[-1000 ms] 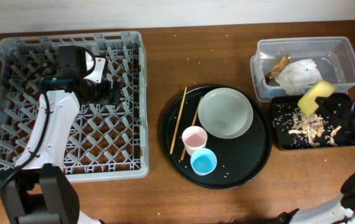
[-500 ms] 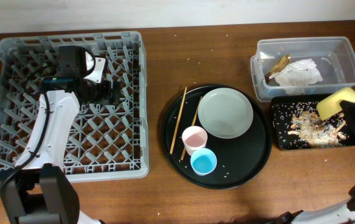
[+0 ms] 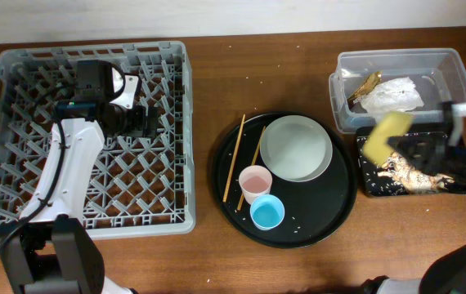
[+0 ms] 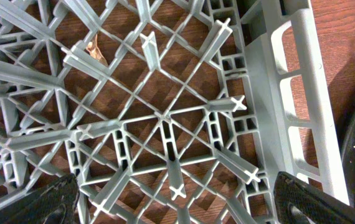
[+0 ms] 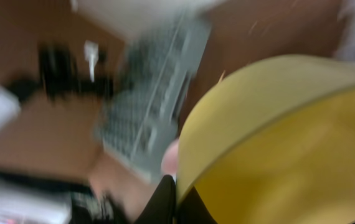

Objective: Sort waste into correct bins and load items into the dishwasher rack
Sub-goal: 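Lift the yellow bowl over the black rectangular tray and tip out the scraps, then set the empty yellow bowl back on the round tray and release, then grasp the pink cup with the right gripper and lift it toward the left gripper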

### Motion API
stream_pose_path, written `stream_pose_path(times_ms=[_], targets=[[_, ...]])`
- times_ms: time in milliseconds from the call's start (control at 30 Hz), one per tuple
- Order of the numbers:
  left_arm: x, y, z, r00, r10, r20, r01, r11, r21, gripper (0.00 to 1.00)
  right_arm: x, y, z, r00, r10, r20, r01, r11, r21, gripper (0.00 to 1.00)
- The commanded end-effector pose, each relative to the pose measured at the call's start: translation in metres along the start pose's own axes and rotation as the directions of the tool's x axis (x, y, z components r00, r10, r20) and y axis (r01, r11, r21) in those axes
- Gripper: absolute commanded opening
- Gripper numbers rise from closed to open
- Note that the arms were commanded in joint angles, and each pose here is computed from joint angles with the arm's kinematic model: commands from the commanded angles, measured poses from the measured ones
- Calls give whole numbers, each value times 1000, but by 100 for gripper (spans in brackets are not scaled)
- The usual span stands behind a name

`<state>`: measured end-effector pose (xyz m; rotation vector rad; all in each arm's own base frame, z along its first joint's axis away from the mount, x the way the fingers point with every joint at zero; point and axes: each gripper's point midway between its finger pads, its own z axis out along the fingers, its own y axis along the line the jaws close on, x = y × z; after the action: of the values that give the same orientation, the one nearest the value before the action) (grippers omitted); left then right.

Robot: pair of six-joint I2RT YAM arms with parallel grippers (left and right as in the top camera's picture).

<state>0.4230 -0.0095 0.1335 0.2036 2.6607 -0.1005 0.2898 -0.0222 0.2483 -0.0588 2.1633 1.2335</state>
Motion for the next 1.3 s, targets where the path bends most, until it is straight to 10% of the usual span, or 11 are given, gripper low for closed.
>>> stream_pose_path(times_ms=[0,133,267,567,800,900,933,1267], targets=[[-6,-2,-2,1000,13,14,-13,1000,9,99,38,27,41,957,-20,-289,34,999,42,4],[-6,-2,-2,1000,13,14,-13,1000,9,99,75,-19,68,844,281,-457,-13,862,506,4],[-6,-2,-2,1000,13,14,-13,1000,9,99,104,-26,76,784,386,-486,52,740,671,4],[-6,-2,-2,1000,13,14,-13,1000,9,99,180,-30,157,731,336,-594,162,760,629,5],[-6,-2,-2,1000,13,14,-13,1000,9,99,179,-24,159,734,348,-583,147,757,637,52],[-6,-2,-2,1000,13,14,-13,1000,9,99,114,-14,151,823,296,-486,135,728,672,65],[-6,-2,-2,1000,13,14,-13,1000,9,99,70,-10,140,876,260,-406,105,719,687,96],[-21,-12,-3,997,19,78,-25,997,66,99,23,12,156,934,130,-334,82,830,551,98]])
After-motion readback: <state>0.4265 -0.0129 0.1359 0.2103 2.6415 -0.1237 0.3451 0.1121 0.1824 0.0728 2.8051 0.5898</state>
